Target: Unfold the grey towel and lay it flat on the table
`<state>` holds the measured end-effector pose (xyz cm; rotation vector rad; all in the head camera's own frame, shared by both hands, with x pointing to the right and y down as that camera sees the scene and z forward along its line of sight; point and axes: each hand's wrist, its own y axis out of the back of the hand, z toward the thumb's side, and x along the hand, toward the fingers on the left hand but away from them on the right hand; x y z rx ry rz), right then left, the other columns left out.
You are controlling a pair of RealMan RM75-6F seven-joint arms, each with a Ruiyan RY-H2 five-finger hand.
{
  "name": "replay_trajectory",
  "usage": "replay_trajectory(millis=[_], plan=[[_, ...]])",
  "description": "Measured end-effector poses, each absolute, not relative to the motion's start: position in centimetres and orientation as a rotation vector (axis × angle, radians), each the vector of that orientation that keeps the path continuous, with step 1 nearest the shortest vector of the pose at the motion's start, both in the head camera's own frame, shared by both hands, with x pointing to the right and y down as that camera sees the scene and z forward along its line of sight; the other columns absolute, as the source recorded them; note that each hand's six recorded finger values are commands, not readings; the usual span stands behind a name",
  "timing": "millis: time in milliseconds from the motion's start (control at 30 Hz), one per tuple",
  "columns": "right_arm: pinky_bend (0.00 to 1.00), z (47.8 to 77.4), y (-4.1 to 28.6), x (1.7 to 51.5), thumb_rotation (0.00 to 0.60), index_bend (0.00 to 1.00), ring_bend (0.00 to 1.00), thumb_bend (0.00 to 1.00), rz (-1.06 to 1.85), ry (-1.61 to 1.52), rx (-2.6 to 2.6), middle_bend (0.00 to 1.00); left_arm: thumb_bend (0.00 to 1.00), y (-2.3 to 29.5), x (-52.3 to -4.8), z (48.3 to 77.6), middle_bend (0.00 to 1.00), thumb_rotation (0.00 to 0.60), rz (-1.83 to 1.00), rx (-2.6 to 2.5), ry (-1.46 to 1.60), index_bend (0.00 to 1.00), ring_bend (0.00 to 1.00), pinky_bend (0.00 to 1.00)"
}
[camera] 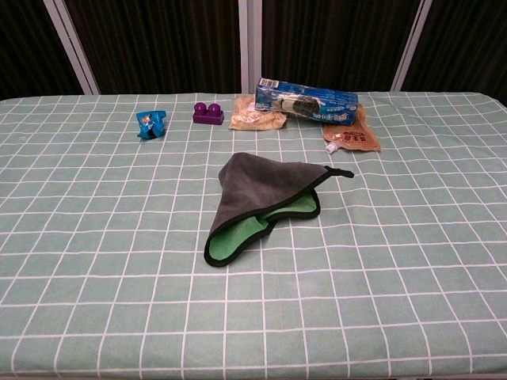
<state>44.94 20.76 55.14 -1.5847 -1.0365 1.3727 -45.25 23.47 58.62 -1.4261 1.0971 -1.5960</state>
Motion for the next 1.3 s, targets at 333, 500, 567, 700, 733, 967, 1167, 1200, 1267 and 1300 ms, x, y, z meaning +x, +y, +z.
replay_trajectory(millis=[333, 500, 567, 700, 733, 967, 1167, 1200, 1267, 1300], plan=[[0.17, 55.0, 21.0, 45.0, 0.6, 0.43, 0.15, 0.09, 1.363, -1.047, -1.592, 0.28, 0.15, 23.6, -45.2, 58.5, 0.22, 0.6, -1.585, -1.421, 1.103, 0.34, 0.18, 0.21], [0.17, 54.9, 21.0, 44.8, 0.6, 0.43, 0.15, 0.09, 1.352, -1.053, -1.602, 0.28, 0.15, 23.5, -45.1, 58.5, 0.22, 0.6, -1.585, -1.424, 1.103, 0.34, 0.18, 0.21], [0.17, 55.0, 20.8, 44.6, 0.6, 0.43, 0.15, 0.09, 1.345, -1.052, -1.607, 0.28, 0.15, 23.5, -45.1, 58.5, 0.22, 0.6, -1.585, -1.425, 1.102, 0.34, 0.18, 0.21], [0.18, 55.4, 20.4, 44.0, 0.6, 0.43, 0.15, 0.09, 1.332, -1.039, -1.629, 0.28, 0.15, 23.5, -45.1, 58.6, 0.22, 0.6, -1.586, -1.43, 1.101, 0.34, 0.18, 0.21], [0.18, 55.6, 20.2, 43.8, 0.6, 0.43, 0.15, 0.08, 1.328, -1.031, -1.641, 0.28, 0.15, 23.5, -45.1, 58.7, 0.22, 0.6, -1.587, -1.432, 1.1, 0.34, 0.18, 0.21], [0.17, 58.6, 17.7, 41.0, 0.6, 0.43, 0.13, 0.04, 1.31, -0.953, -1.763, 0.25, 0.15, 23.6, -44.8, 58.8, 0.22, 0.6, -1.581, -1.441, 1.094, 0.34, 0.18, 0.21], [0.13, 62.9, 14.4, 36.1, 0.6, 0.43, 0.08, 0.04, 1.248, -0.867, -1.904, 0.22, 0.15, 23.7, -45.1, 58.7, 0.22, 0.6, -1.591, -1.435, 1.093, 0.34, 0.18, 0.21], [0.1, 63.6, 13.9, 35.2, 0.6, 0.43, 0.07, 0.04, 1.238, -0.851, -1.922, 0.22, 0.14, 23.7, -45.1, 58.7, 0.22, 0.6, -1.593, -1.434, 1.093, 0.34, 0.18, 0.21], [0.03, 65.3, 12.9, 33.4, 0.6, 0.42, 0.03, 0.04, 1.217, -0.81, -1.954, 0.19, 0.15, 23.6, -45.1, 58.7, 0.22, 0.6, -1.595, -1.435, 1.093, 0.34, 0.18, 0.21], [0.02, 66.0, 12.6, 32.6, 0.6, 0.42, 0.01, 0.04, 1.207, -0.793, -1.965, 0.18, 0.15, 23.6, -45.2, 58.8, 0.22, 0.6, -1.596, -1.435, 1.093, 0.34, 0.18, 0.21]])
